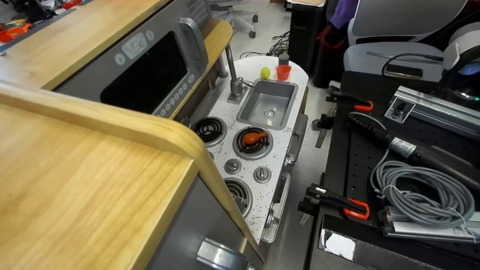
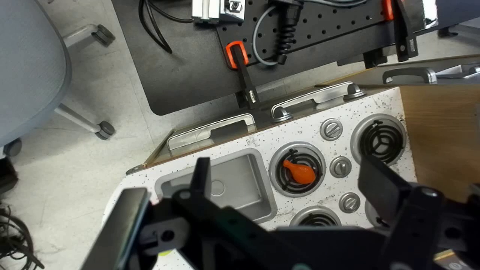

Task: Place the grey object on the right side of the counter inside the orange cup

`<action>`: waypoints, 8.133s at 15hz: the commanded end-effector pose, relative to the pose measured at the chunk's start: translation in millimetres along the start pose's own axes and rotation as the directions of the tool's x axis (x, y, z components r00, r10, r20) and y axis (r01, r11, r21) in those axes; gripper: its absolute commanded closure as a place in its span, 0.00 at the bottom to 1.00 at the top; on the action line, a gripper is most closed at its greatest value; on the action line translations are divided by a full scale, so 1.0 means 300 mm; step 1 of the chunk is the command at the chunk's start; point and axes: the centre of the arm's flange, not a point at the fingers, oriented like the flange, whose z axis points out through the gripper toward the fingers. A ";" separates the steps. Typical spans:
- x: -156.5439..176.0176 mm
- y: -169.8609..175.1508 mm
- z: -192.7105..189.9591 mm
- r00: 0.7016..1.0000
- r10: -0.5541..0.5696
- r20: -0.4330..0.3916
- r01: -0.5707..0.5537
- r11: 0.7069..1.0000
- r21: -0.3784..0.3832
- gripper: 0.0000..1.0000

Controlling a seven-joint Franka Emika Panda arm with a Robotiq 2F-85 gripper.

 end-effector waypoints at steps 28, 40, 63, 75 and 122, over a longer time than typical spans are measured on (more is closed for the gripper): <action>0.234 0.439 0.364 0.977 -0.131 -0.170 0.112 0.987 -0.112 0.00; 0.481 0.881 0.821 0.983 -0.040 -0.180 0.000 0.976 -0.218 0.00; 0.949 0.910 1.005 0.981 0.050 -0.187 -0.081 0.984 -0.159 0.00; 1.022 0.823 1.106 0.985 0.000 -0.174 -0.028 0.987 -0.160 0.00; 0.828 0.584 0.874 0.992 -0.028 -0.124 0.010 0.990 -0.141 0.88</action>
